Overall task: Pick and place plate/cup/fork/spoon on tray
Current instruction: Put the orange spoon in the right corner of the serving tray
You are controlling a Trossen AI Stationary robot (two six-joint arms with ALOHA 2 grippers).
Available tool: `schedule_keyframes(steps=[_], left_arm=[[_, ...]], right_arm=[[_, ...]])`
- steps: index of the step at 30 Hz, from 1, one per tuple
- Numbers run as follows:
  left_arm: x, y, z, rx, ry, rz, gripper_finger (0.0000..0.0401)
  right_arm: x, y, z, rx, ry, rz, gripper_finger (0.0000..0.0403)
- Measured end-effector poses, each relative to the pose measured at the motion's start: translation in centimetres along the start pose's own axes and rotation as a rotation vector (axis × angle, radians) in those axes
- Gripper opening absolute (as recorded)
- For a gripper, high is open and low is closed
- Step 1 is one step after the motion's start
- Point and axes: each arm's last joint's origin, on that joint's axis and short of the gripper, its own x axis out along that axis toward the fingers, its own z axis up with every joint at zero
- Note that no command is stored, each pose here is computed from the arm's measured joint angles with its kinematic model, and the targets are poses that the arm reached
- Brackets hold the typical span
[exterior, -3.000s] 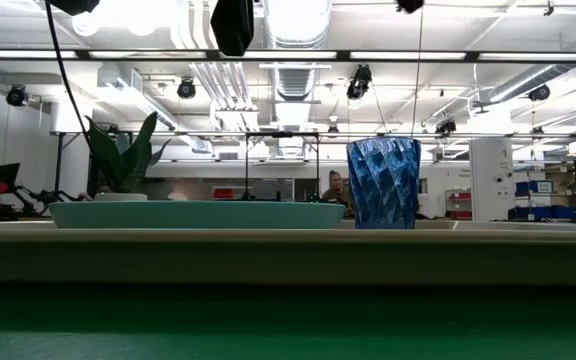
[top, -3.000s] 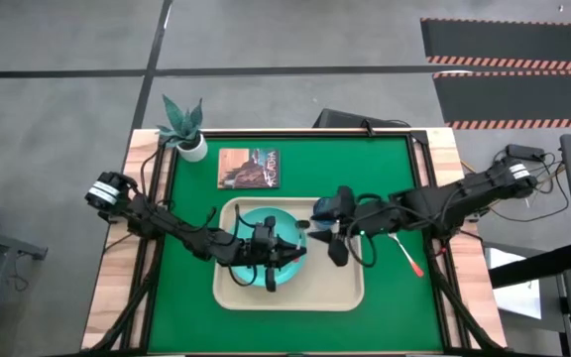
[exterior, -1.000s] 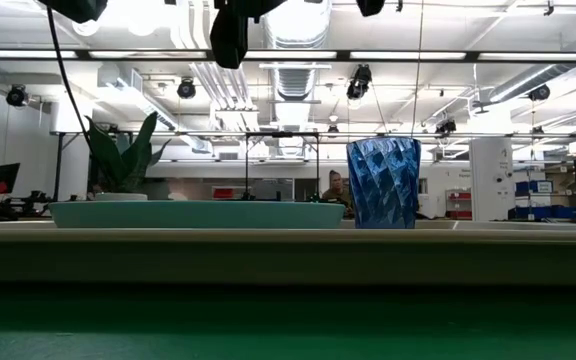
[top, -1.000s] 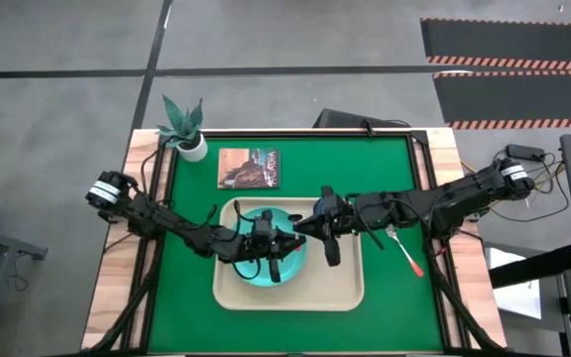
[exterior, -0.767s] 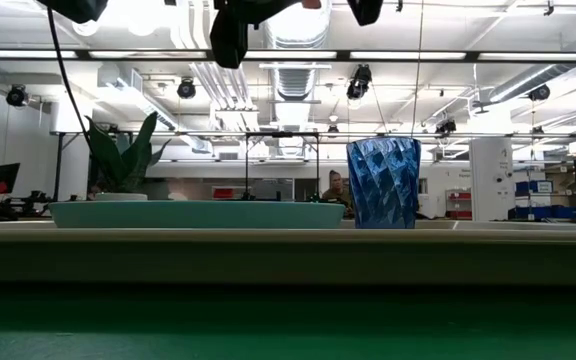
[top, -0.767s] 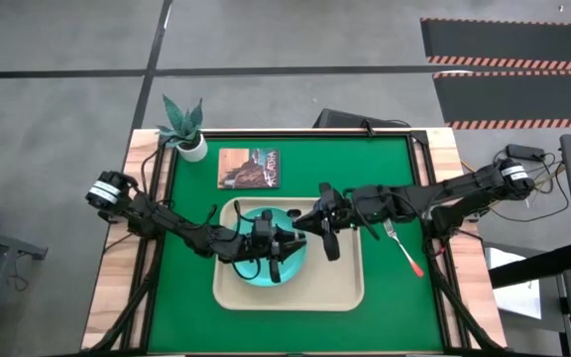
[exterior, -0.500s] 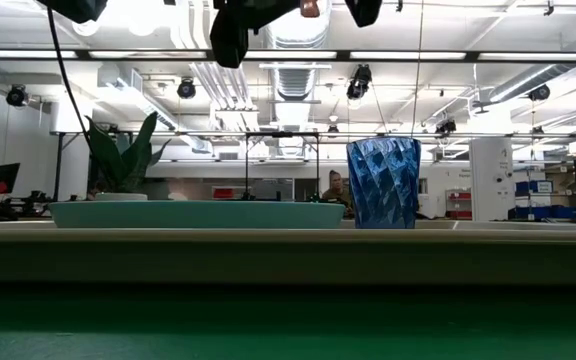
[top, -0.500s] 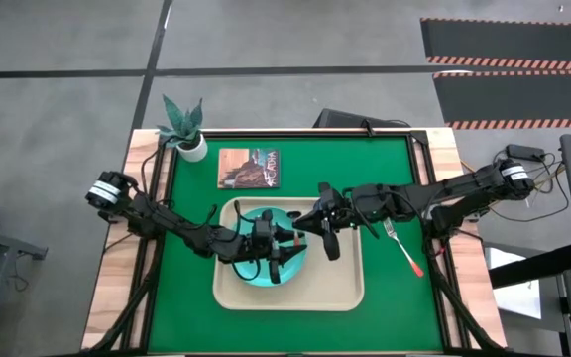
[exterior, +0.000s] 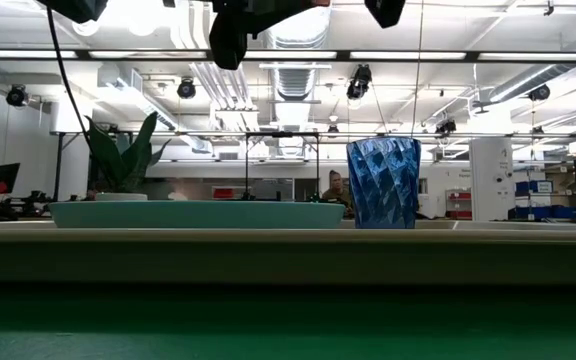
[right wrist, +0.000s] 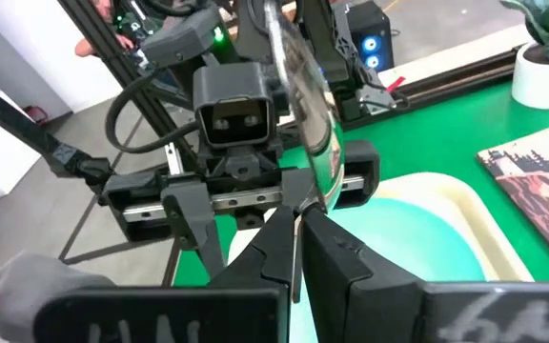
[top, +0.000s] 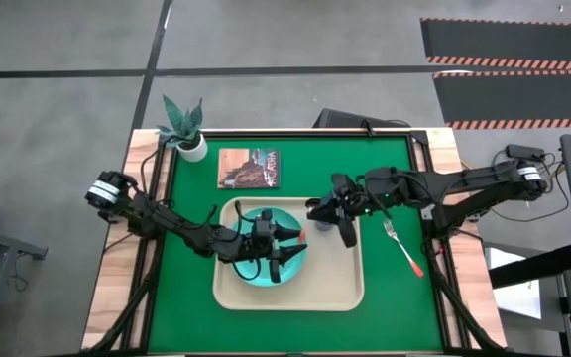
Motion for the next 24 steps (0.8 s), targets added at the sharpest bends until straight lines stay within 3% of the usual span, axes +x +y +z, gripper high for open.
schedule_keyframes(steps=[24], left_arm=[[-0.1,0.1,-0.2,0.018,0.031,0.000,0.0156]], right_arm=[[-2.0,-0.6,0.4,-0.011,0.063,0.078,0.0008]])
